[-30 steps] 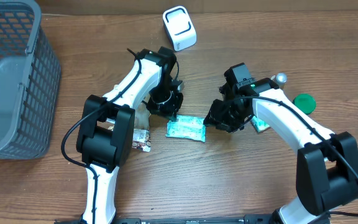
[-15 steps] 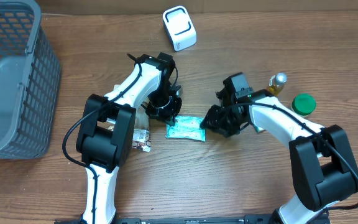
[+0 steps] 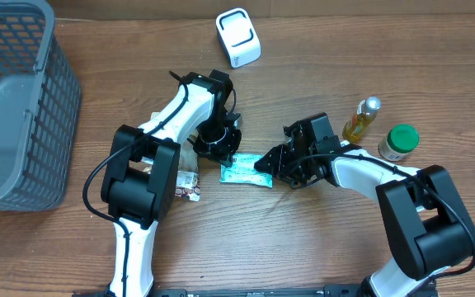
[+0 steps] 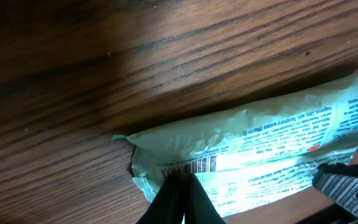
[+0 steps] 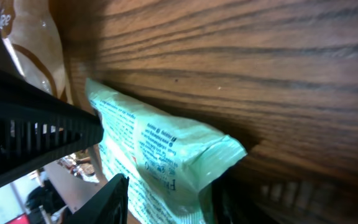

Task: Scan the item barcode

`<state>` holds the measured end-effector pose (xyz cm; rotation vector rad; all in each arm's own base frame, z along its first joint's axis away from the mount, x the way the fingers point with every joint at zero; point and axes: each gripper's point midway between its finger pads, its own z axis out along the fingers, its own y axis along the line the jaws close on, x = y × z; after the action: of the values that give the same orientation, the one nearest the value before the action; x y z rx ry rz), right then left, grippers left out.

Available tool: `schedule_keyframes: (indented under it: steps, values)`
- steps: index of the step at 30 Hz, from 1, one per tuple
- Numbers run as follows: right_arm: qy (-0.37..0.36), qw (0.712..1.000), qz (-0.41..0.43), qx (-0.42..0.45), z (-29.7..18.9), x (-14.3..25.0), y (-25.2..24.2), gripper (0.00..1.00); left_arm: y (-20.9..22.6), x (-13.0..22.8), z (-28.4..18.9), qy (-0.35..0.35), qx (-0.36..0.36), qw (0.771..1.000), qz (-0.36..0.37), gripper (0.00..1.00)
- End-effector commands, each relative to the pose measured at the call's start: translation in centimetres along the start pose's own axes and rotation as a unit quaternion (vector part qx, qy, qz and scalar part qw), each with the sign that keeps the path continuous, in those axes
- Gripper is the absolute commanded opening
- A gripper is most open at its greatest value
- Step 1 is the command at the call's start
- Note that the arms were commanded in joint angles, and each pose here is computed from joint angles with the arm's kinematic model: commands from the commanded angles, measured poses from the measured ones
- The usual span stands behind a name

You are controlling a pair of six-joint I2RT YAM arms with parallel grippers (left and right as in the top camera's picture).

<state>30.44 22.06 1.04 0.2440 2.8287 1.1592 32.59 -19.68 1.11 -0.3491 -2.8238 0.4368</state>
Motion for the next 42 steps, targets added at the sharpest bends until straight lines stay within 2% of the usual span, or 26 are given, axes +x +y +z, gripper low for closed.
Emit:
schedule_keyframes:
  steps: [1, 10, 21, 28, 31, 34, 40, 42]
  values:
    - [0.008, 1.000, 0.015, -0.021, 0.1, 0.3, 0.4, 0.42, 0.6, 0.0, -0.5, -0.011, -0.017, 1.000, 0.008, 0.04]
    - [-0.009, 0.999, -0.007, -0.049, 0.1, -0.6, 1.8, 0.41, 0.6, 0.0, -0.5, -0.011, -0.019, 1.000, 0.008, 0.04]
    - [0.015, 0.998, -0.012, -0.051, 2.3, 0.4, 1.3, 0.36, 0.7, -0.1, -0.5, -0.012, -0.023, 1.000, 0.008, 0.04]
    - [0.011, 0.998, -0.019, -0.055, 2.3, 0.2, 1.5, 0.17, 0.7, -0.1, -0.5, -0.012, -0.022, 1.000, 0.006, 0.04]
    - [0.011, 0.998, -0.018, -0.055, 2.3, 0.2, 1.4, 0.17, 0.7, -0.3, -0.9, -0.017, -0.020, 1.000, 0.001, 0.04]
    - [0.010, 0.998, -0.016, -0.055, 2.2, 0.0, 1.4, 0.17, 0.7, -1.3, -2.8, -0.038, -0.016, 0.999, -0.004, 0.04]
    - [0.017, 0.997, -0.046, -0.067, 2.1, 0.3, 1.7, 0.04, 1.4, -4.0, -8.4, -0.103, -0.013, 0.994, -0.013, 0.04]
    - [0.021, 0.995, -0.058, -0.073, 2.1, 0.5, 1.9, 0.04, 2.0, -4.8, -10.1, -0.125, -0.010, 0.992, -0.020, 0.04]
